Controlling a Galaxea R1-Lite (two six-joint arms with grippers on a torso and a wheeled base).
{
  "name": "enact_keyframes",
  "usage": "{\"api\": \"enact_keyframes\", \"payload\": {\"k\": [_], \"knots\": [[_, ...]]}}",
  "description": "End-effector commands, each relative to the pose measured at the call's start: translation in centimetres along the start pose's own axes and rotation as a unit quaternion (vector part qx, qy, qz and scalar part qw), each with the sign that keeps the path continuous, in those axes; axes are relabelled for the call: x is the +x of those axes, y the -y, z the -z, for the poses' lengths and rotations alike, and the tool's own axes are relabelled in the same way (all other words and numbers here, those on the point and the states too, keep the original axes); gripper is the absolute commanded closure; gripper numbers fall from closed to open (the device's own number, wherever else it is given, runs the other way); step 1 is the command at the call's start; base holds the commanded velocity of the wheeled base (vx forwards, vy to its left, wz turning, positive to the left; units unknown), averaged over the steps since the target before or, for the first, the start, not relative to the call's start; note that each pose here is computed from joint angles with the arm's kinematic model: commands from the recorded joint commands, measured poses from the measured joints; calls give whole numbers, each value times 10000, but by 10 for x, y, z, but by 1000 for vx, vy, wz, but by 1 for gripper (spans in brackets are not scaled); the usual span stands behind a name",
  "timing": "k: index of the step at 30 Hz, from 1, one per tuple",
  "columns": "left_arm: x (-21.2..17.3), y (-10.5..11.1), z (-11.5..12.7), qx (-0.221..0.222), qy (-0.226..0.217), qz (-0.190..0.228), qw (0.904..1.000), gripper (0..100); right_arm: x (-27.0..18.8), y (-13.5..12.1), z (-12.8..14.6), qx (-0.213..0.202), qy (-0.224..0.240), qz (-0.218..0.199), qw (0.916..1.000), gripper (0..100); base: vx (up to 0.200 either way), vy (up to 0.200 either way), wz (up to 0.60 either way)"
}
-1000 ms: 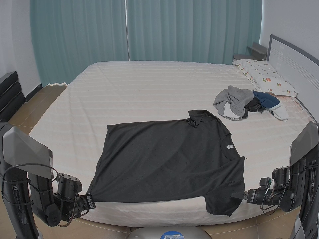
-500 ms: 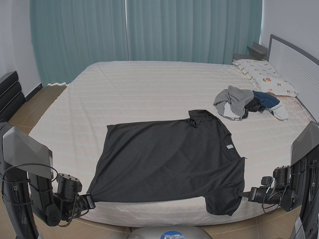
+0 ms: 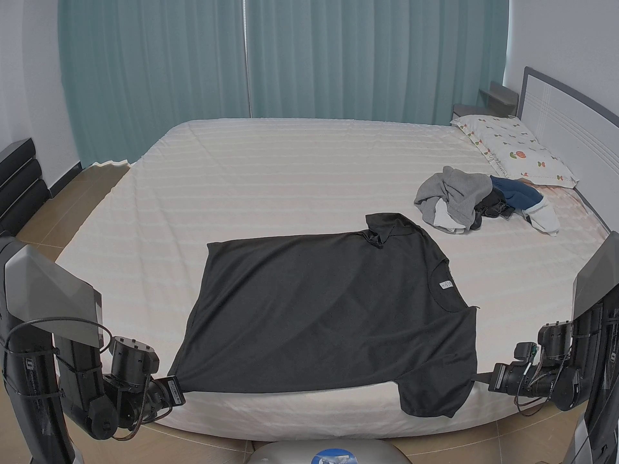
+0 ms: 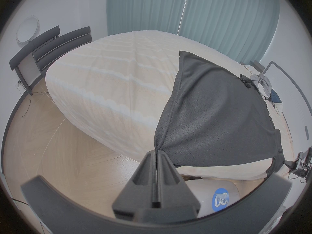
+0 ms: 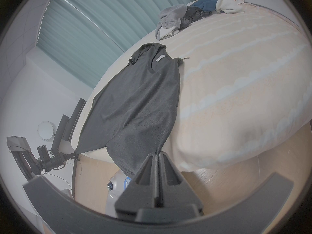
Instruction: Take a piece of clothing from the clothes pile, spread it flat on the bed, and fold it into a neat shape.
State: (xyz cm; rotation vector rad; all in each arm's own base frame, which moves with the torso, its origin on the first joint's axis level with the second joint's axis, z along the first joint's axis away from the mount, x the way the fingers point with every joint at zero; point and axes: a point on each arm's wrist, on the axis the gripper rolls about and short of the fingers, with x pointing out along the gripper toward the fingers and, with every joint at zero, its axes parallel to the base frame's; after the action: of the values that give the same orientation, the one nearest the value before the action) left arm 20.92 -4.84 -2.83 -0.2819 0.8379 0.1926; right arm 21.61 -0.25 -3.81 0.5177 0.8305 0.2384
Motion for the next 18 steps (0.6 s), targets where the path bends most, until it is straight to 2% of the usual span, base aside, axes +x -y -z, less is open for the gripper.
{"api": "enact_keyframes", "payload": {"k": [1, 5, 8, 10, 18], "knots": [[-1, -1, 1, 7, -9, -15, 10000, 100, -7, 2, -2, 40, 129, 64, 9999, 100, 0, 0, 0], [-4, -3, 3, 80, -40, -55, 9999, 100, -9, 7, -1, 116, 54, 168, 9998, 100, 0, 0, 0], [-9, -5, 0, 66, 153, 15, 9999, 100, -13, 8, 6, 33, -305, 296, 9991, 100, 0, 0, 0], [-11, -6, 2, 218, 164, 9, 9996, 100, -17, 6, 9, -1, -490, 336, 9982, 100, 0, 0, 0], [-11, -8, 4, 290, 94, -103, 9995, 100, -34, -4, 10, 46, -739, 444, 9963, 100, 0, 0, 0]]}}
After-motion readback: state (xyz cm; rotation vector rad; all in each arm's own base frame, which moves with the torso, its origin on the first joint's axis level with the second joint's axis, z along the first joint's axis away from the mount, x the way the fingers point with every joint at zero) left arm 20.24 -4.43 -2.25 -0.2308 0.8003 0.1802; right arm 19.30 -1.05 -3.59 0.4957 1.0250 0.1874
